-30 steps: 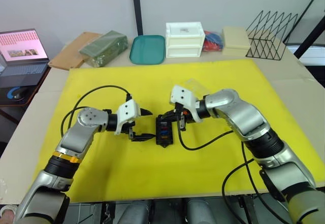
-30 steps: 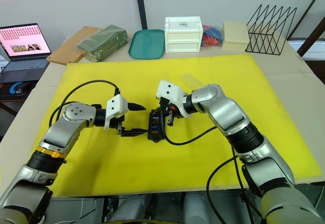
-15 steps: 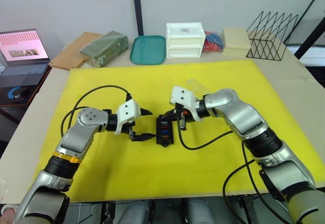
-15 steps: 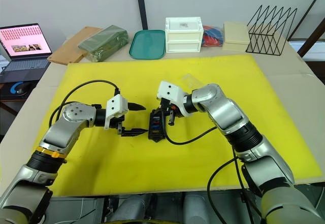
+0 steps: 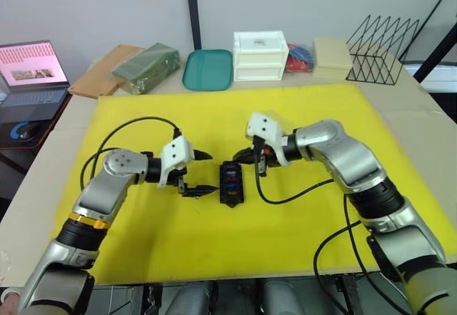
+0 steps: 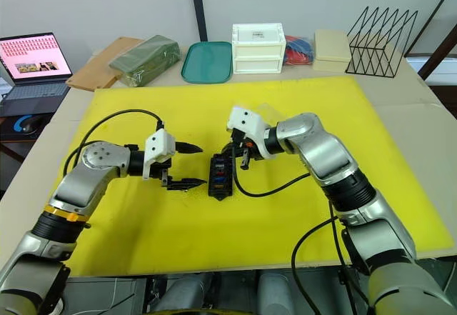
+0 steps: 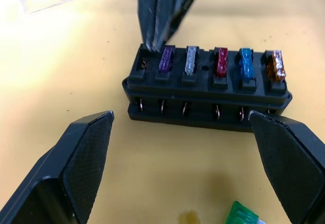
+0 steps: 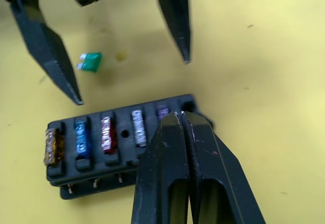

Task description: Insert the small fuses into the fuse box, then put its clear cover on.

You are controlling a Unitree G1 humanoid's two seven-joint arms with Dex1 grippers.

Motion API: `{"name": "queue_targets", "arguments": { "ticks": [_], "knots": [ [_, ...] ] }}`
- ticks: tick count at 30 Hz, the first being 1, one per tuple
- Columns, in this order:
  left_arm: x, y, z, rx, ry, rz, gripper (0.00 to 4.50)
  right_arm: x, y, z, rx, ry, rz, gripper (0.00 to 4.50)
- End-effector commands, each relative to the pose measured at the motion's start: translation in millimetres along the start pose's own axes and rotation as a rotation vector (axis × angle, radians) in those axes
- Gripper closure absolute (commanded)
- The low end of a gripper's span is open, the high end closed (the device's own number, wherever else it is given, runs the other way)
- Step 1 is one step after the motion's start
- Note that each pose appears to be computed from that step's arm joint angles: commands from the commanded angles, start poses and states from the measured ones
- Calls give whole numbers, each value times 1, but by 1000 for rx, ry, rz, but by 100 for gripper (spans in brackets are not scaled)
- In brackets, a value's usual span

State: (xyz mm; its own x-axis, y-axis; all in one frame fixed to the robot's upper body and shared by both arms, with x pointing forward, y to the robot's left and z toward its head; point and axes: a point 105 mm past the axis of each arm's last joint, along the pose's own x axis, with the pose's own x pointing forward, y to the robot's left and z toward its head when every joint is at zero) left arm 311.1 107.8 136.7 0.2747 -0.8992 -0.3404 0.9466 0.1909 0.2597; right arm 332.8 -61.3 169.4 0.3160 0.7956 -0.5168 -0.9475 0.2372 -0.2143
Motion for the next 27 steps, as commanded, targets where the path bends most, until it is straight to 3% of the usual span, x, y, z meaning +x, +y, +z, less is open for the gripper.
{"name": "queue_targets", "arguments": {
  "ticks": [1,7,11,16,21,27],
  "knots": [
    [-15,4,16,27,-29,15,0,-21,-5,24,-89,-64,-43,447],
    [-44,-5,12,-40,38,0,0,-56,4,15,-145,-21,-34,447],
    [-76,-16,-2,-124,129,-20,0,-84,20,-2,-155,51,1,360],
    [-104,-22,-5,-173,190,-26,0,-121,30,-24,-120,144,-2,184],
    [-121,-22,-8,-197,228,-39,0,-138,32,-39,-89,197,-35,9],
    [-129,-21,-21,-227,253,-37,0,-137,36,-48,-81,213,-63,3]
  ]
}}
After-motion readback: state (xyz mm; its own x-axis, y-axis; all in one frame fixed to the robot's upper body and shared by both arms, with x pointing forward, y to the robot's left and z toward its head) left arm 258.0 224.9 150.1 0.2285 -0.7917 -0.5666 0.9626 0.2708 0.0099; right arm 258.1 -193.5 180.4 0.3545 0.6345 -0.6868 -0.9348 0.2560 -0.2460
